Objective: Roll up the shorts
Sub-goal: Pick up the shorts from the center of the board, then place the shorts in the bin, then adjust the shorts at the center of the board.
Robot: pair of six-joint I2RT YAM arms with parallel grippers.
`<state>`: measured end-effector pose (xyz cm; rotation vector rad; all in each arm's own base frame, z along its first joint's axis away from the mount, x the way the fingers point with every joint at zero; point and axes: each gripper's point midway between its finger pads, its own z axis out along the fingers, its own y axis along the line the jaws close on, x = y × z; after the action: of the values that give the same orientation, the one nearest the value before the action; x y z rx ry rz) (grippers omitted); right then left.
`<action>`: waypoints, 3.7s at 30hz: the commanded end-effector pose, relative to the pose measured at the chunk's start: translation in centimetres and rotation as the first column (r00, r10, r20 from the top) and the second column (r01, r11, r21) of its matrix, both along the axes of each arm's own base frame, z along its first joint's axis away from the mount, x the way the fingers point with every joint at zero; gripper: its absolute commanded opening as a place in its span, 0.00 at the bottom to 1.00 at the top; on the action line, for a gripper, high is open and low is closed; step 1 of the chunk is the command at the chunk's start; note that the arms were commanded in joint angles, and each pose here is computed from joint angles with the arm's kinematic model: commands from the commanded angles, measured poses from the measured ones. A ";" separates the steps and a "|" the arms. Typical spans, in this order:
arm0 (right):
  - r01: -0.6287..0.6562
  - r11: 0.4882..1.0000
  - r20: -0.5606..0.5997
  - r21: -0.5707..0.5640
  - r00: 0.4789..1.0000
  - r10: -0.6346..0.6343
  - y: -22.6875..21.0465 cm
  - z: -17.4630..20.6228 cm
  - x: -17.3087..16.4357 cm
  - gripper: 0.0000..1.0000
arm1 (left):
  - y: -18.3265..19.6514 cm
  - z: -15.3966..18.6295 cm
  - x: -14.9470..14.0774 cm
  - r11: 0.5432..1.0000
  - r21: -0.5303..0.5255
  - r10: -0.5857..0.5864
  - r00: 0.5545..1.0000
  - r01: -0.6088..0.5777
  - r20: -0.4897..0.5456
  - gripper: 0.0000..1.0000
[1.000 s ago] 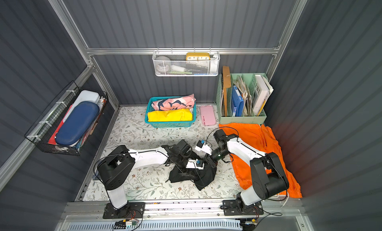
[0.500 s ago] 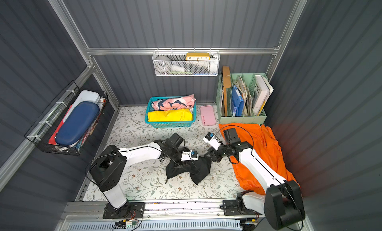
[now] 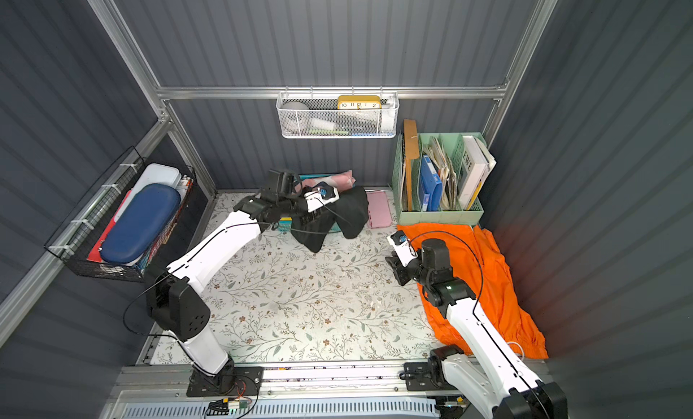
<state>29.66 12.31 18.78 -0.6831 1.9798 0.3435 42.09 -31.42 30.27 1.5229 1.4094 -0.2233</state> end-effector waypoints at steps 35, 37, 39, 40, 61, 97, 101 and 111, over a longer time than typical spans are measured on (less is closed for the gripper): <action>0.101 0.835 -0.312 0.540 0.946 0.088 22.3 2.5 26.5 0.00 | 6.7 -16.9 13.4 0.991 0.116 0.083 0.994 -0.074 -0.076 0.47; 0.106 0.824 -0.330 0.556 0.938 0.102 22.9 1.6 26.8 0.00 | 6.6 -16.8 13.4 0.991 0.109 0.082 0.994 -0.073 -0.079 0.51; 0.126 0.823 -0.368 0.554 0.924 0.106 23.5 0.2 27.2 0.00 | 6.4 -16.4 13.3 0.993 0.094 0.075 0.993 -0.067 -0.087 0.56; 0.146 0.826 -0.397 0.544 0.912 0.101 23.7 -0.7 27.6 0.00 | 6.4 -16.1 13.2 0.994 0.083 0.072 0.993 -0.064 -0.091 0.60; 0.311 0.904 -0.619 0.293 0.783 -0.068 22.3 -10.2 27.6 0.00 | 9.9 2.9 11.3 0.915 -0.400 -0.055 0.998 0.054 0.009 1.00; 0.450 0.876 -0.426 -0.173 0.768 -0.478 -1.6 1.1 7.4 0.72 | 3.2 -0.1 -6.5 0.883 -0.467 -0.209 0.926 0.041 -0.314 1.00; 0.525 0.810 -0.503 -0.261 0.642 -0.578 -6.3 -2.8 3.3 0.75 | 3.0 -2.4 -7.5 0.886 -0.463 -0.189 0.899 -0.018 -0.396 1.00; 0.530 0.745 -0.684 -0.405 0.365 -0.632 -9.7 -11.7 1.3 0.75 | 1.5 -8.4 -8.3 0.904 -0.376 -0.067 0.803 -0.201 -0.592 1.00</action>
<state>31.78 2.78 8.84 0.2243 2.8738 0.0733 33.51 -30.15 22.63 1.1423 1.6729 -0.9791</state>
